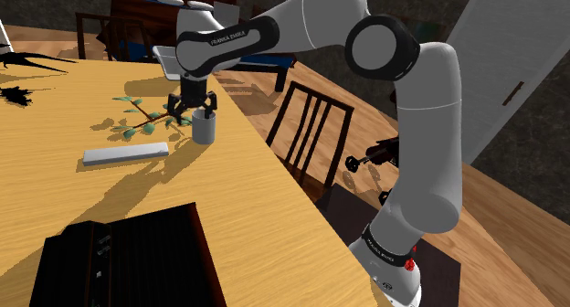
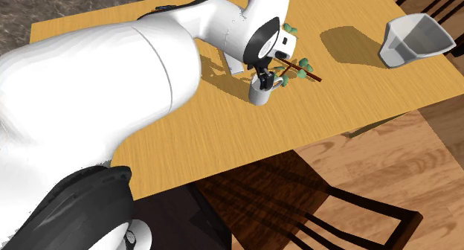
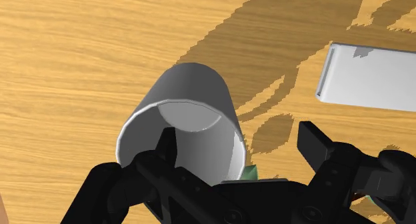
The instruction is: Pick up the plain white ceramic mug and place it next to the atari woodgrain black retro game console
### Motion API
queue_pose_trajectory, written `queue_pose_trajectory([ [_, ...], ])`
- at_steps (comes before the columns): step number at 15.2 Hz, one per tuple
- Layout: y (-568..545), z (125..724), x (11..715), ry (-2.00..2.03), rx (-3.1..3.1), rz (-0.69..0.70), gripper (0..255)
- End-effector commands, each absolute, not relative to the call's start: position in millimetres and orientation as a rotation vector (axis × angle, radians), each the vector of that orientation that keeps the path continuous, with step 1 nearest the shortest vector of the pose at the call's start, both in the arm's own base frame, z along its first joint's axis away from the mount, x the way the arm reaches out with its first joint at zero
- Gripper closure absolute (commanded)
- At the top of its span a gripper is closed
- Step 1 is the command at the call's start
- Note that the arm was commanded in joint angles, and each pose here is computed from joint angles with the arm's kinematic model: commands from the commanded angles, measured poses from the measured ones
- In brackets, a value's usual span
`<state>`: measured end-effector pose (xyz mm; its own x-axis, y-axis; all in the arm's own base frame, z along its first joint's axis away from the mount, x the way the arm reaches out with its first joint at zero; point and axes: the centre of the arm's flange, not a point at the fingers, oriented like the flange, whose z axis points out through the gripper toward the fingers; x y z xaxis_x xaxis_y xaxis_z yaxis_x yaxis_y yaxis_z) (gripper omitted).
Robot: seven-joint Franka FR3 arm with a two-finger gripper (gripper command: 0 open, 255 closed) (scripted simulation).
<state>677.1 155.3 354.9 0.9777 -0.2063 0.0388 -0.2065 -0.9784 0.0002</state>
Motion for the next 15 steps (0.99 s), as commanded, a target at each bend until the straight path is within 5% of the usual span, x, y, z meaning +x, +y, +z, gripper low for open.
queue_pose_trajectory([
  [1,155.3,350.5,676.9,-0.326,3.120,0.061,0],
  [7,155.3,350.5,676.9,-0.326,3.120,0.061,0],
  [8,155.3,350.5,676.9,-0.326,3.120,0.061,255],
  [15,155.4,350.6,676.9,-0.326,3.120,0.061,255],
])
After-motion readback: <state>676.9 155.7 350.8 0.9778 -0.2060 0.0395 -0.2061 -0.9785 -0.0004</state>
